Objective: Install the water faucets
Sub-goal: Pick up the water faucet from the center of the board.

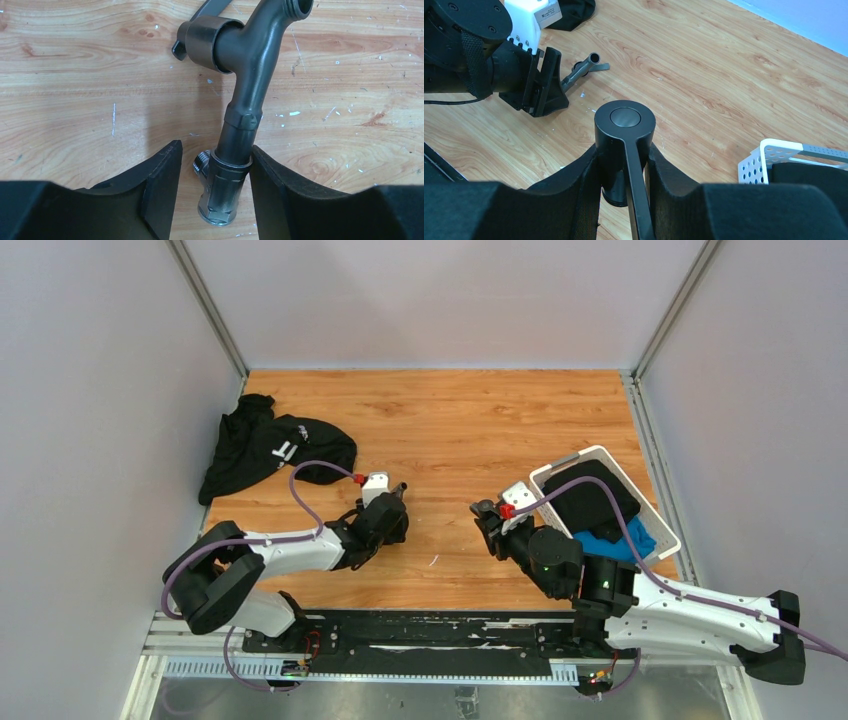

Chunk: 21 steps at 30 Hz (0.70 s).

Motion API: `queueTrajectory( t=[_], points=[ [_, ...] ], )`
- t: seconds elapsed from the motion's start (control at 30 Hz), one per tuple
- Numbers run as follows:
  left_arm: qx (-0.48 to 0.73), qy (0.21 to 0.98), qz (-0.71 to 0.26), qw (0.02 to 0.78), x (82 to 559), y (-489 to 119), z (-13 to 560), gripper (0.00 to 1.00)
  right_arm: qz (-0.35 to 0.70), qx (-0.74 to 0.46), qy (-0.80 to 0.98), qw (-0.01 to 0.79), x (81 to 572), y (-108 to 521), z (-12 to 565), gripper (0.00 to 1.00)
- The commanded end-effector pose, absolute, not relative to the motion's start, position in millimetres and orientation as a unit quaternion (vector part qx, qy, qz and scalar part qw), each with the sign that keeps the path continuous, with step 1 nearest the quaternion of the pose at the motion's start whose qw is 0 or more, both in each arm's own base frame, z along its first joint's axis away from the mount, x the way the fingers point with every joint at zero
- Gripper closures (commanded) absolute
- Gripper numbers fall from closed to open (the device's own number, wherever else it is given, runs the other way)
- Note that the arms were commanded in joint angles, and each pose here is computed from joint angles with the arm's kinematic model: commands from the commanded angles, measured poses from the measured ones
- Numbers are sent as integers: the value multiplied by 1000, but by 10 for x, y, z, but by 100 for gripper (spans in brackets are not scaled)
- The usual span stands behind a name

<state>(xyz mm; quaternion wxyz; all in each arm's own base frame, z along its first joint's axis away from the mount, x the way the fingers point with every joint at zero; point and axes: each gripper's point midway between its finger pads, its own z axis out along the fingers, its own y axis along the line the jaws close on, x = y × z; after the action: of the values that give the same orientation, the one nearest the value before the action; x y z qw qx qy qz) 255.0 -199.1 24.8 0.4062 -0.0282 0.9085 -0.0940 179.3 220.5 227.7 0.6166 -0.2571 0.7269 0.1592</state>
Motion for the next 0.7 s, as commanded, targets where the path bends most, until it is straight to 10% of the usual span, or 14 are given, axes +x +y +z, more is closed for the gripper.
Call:
queueTrajectory(
  t=[0.0, 0.67],
  points=[
    [-20, 905, -84, 416, 2594, -2001, 341, 44, 163, -239, 725, 626, 1803, 2189, 2331, 100],
    [42, 930, 17, 365, 2497, -1923, 321, 34, 164, -247, 725, 621, 1813, 2291, 2316, 100]
  ],
)
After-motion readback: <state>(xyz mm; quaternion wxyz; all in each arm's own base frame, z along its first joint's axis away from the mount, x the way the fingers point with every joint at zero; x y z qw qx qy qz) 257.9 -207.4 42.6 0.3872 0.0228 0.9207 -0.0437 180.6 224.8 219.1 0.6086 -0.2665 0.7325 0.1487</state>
